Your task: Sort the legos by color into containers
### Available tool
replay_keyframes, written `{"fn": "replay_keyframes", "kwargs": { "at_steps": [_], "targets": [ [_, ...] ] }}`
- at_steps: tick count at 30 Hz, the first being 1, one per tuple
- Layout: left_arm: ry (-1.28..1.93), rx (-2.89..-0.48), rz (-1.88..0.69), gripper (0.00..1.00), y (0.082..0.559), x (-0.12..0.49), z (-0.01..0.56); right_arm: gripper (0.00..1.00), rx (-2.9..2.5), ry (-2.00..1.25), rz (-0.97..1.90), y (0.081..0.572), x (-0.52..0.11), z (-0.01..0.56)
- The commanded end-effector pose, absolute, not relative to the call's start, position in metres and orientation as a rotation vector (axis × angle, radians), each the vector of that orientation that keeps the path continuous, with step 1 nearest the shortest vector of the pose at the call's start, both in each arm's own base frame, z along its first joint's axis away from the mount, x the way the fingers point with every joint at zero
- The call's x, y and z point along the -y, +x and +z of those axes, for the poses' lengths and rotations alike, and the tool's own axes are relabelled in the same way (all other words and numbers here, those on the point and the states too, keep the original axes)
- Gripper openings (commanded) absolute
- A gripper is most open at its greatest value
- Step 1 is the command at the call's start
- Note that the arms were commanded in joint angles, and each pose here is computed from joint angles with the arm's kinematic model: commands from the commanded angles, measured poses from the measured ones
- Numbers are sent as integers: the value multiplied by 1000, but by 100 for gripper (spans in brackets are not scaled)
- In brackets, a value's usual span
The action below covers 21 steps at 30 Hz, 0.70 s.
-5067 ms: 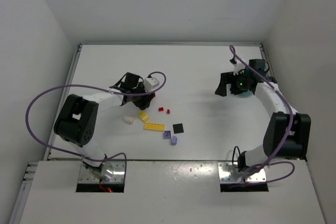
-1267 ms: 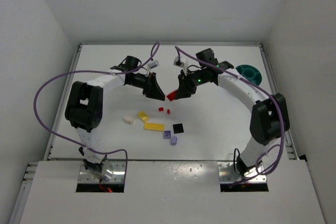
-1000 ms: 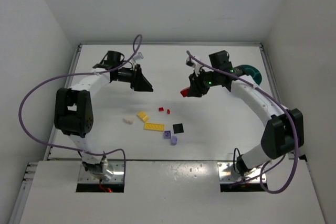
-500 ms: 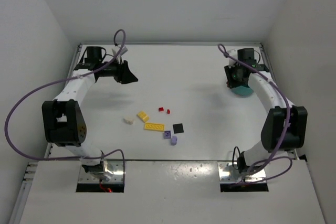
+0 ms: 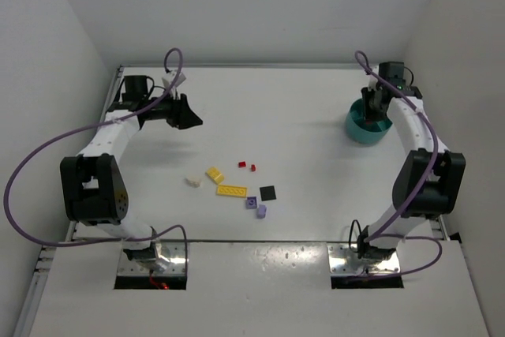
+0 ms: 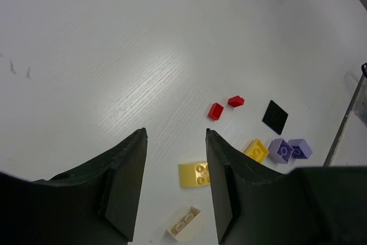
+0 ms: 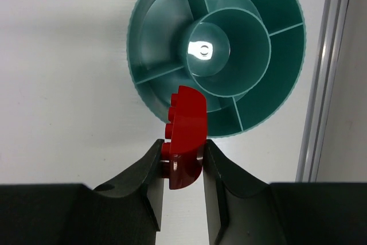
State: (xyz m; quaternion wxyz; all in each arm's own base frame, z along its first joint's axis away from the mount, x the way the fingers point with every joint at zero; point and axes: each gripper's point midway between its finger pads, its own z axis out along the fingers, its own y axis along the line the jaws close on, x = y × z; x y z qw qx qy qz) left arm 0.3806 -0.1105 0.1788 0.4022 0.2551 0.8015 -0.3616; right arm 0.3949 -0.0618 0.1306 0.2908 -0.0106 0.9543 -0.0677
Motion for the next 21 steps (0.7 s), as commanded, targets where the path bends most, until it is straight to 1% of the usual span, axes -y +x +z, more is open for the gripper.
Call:
{"fn": "replay_keyframes", "kwargs": {
  "at_steps": [1,12,17,18,21],
  "targets": [
    [646,-1958,-878,51,385,105,198,0,-2565,43,-196,400,69,129],
    [620,-1967,-883,51,392,102,191,1,-2611,43,-159,400,68,113],
    [604,-1984,-884,52,394,101,187,23,-2592,44,-161,405,68,117],
    [590,-1993,-881,52,394,100,187,34,-2592,44,-161,405,68,117],
    [581,-1998,-886,52,394,100,187,47,-2557,40,-151,404,66,131]
  ]
}}
